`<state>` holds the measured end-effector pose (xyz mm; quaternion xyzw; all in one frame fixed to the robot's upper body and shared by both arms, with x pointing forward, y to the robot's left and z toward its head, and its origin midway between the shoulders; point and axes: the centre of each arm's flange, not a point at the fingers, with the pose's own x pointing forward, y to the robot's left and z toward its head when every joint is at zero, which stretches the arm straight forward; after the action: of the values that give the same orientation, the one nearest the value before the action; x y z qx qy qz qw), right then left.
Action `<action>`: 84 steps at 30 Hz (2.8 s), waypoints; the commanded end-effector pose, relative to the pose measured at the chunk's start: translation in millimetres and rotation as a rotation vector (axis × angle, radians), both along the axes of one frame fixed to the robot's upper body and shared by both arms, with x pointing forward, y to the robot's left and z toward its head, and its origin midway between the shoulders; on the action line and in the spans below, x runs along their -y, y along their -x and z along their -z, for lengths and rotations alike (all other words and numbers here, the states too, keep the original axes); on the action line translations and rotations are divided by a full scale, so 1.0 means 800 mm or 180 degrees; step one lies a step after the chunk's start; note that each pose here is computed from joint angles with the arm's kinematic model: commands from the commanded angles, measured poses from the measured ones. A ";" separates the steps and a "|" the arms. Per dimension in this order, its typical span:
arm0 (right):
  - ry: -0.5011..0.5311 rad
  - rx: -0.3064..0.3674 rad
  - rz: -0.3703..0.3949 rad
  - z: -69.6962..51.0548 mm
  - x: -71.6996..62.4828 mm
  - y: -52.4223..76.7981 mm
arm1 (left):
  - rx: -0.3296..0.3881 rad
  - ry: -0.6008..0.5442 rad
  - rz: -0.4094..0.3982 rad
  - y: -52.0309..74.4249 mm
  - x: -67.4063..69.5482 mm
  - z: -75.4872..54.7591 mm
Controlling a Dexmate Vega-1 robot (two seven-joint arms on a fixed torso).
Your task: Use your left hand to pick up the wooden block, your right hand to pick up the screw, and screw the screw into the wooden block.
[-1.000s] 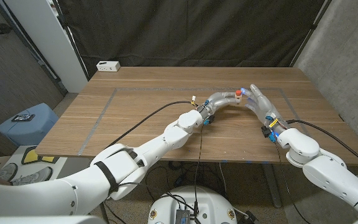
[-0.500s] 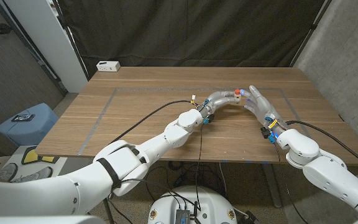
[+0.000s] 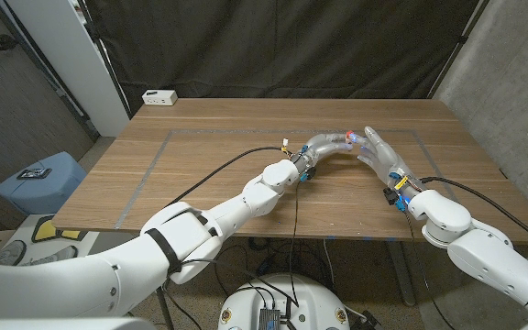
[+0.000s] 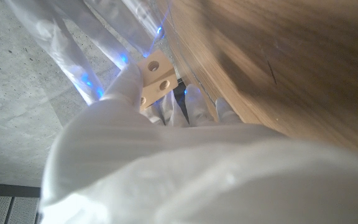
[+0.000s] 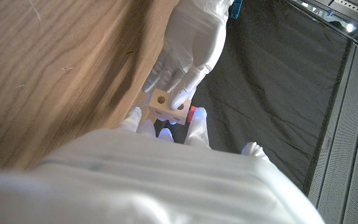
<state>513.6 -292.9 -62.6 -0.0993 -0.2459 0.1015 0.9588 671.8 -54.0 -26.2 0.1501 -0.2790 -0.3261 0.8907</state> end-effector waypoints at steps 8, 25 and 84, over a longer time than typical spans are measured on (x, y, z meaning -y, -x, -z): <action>0.0002 0.0019 -0.0016 -0.002 0.005 0.005 | -0.0019 -0.0016 -0.0016 -0.006 0.001 -0.003; -0.0111 0.0065 0.0133 -0.005 0.018 -0.004 | -0.0015 -0.0020 -0.0019 -0.005 0.002 -0.002; -0.0099 0.0111 -0.0058 -0.007 0.007 -0.030 | 0.0048 0.0003 -0.0025 0.010 0.005 0.002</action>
<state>537.7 -302.2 -54.6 -0.0843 -0.2651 0.0990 0.9554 665.3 -59.4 -25.8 0.1528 -0.2874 -0.3249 0.8880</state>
